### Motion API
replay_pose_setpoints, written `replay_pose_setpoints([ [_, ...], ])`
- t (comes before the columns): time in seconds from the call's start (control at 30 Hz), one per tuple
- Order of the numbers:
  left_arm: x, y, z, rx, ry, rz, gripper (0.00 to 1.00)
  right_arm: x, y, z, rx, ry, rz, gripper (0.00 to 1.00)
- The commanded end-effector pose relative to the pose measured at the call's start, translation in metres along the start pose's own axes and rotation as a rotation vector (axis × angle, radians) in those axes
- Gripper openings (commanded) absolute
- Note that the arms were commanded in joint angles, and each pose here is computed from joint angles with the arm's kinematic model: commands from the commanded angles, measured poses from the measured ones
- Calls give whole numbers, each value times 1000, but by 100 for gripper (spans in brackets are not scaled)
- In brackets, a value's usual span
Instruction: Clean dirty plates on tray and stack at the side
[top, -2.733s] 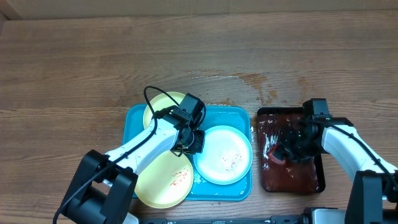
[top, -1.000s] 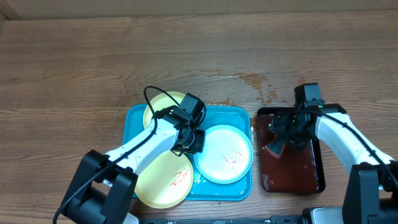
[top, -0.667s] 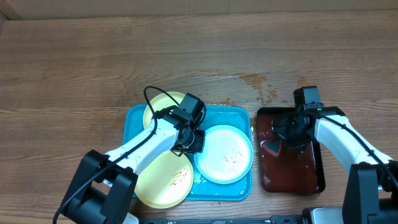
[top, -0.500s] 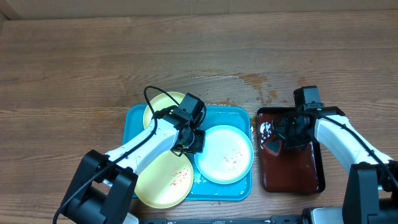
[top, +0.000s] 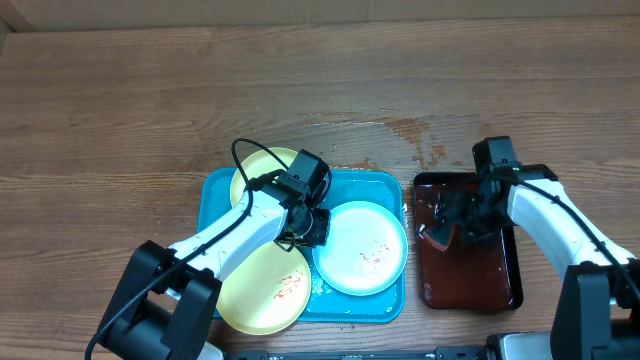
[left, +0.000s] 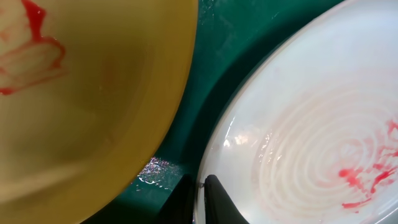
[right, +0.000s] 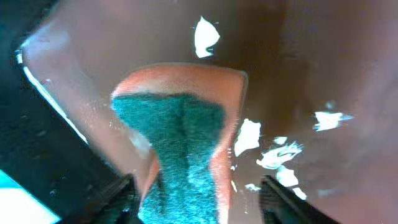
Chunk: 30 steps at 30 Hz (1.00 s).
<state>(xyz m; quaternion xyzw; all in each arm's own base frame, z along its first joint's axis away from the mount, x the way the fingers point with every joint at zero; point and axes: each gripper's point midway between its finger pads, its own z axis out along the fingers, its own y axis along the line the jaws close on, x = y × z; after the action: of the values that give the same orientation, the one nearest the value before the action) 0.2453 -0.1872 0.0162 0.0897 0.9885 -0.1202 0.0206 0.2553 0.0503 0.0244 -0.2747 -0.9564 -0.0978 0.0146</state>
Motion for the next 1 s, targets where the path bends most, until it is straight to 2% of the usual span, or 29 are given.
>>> replay_pose_setpoints([
  [0.0,4,-1,2,7,16,-6,9,0,13,-6,-38,-2,-27,63],
  [0.07,4,-1,2,7,16,-6,10,2,14,-6,-37,0,-27,69],
  [0.17,4,-1,2,7,17,-6,9,1,14,-6,-39,-3,-18,70],
  [0.4,4,-1,2,7,17,-6,10,-7,21,-6,-64,-36,-21,58],
  [0.47,4,-1,2,7,17,-6,10,-9,22,-6,-70,-44,-22,52],
  [0.6,4,-1,2,7,17,-7,10,-10,23,-6,-73,-50,-24,51],
  [0.7,4,-1,2,7,17,-7,10,-11,22,-5,-68,-54,-24,46],
  [0.83,5,-1,2,6,19,-7,9,-8,18,0,-63,-47,-22,46],
  [0.97,5,-1,2,6,20,-7,7,-3,12,9,-58,-40,-16,40],
])
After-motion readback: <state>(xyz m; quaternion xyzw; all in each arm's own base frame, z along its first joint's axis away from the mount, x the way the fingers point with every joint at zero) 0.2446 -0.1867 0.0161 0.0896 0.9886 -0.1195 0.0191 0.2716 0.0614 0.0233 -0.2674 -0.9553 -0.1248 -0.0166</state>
